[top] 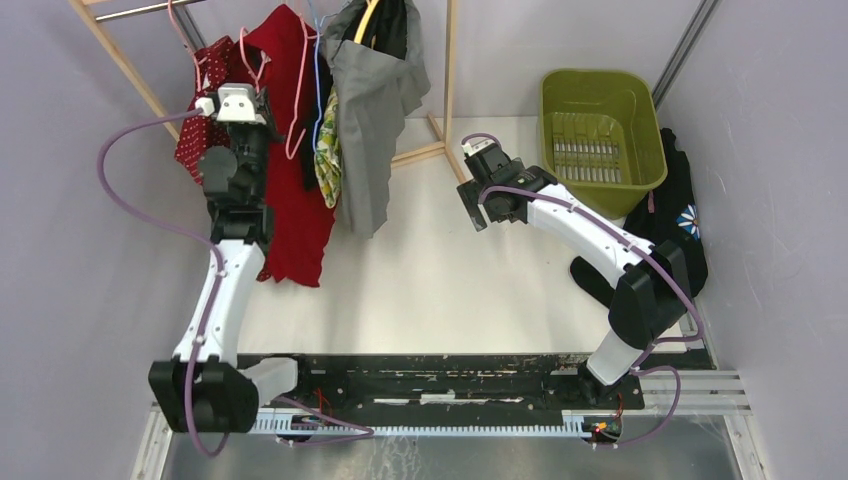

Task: Remove the skirt from the hanger
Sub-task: Pick up the hanger from the clothesline.

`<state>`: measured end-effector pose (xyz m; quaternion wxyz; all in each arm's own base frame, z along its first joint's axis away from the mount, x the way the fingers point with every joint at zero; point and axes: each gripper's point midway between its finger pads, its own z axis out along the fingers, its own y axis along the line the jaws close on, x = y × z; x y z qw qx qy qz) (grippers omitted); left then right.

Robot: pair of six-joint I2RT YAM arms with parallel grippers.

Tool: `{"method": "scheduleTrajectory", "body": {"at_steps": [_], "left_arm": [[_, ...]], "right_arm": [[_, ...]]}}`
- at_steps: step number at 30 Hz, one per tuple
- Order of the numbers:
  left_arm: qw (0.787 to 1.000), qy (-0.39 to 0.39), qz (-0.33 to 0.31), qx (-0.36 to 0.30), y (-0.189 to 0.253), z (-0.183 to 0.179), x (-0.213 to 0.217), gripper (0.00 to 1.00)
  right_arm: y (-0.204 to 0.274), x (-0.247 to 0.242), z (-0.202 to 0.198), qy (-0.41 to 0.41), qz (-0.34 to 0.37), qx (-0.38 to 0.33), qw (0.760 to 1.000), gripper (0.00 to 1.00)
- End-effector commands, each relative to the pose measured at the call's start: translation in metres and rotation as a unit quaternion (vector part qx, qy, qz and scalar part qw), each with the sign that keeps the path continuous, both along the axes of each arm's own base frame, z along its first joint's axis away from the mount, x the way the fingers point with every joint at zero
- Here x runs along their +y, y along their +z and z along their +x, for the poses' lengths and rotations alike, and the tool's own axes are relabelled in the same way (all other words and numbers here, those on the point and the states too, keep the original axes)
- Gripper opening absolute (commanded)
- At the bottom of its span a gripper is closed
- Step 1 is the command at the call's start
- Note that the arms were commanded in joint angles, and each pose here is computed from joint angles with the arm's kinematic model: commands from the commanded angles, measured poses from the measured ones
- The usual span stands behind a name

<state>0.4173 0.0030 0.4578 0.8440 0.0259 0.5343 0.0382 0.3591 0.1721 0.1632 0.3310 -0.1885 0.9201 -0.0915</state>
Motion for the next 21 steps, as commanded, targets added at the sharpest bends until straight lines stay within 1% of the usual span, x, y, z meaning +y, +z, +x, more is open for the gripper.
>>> {"method": "scheduleTrajectory", "body": {"at_steps": [1, 4, 6, 12, 18, 21], "left_arm": [[0.998, 0.040, 0.053, -0.013, 0.040, -0.049, 0.011, 0.03], [0.997, 0.056, 0.057, 0.018, 0.030, -0.066, 0.018, 0.03], [0.996, 0.059, 0.058, 0.025, 0.025, -0.075, 0.019, 0.03], [0.998, 0.018, 0.039, 0.047, 0.008, -0.084, 0.006, 0.03], [0.997, 0.038, 0.045, 0.040, 0.013, -0.100, 0.012, 0.03], [0.998, 0.020, 0.046, 0.043, 0.018, -0.103, 0.006, 0.03]], "right_arm": [[0.021, 0.002, 0.003, -0.003, 0.023, -0.025, 0.999, 1.00], [0.023, 0.004, 0.002, 0.000, 0.028, -0.025, 0.999, 1.00], [0.021, 0.004, 0.001, 0.002, 0.031, -0.022, 0.999, 1.00], [0.019, 0.008, -0.003, 0.009, 0.039, -0.014, 0.999, 1.00], [0.022, 0.003, -0.007, 0.006, 0.038, -0.020, 0.999, 1.00], [0.024, 0.004, -0.008, 0.009, 0.041, -0.021, 0.999, 1.00]]}}
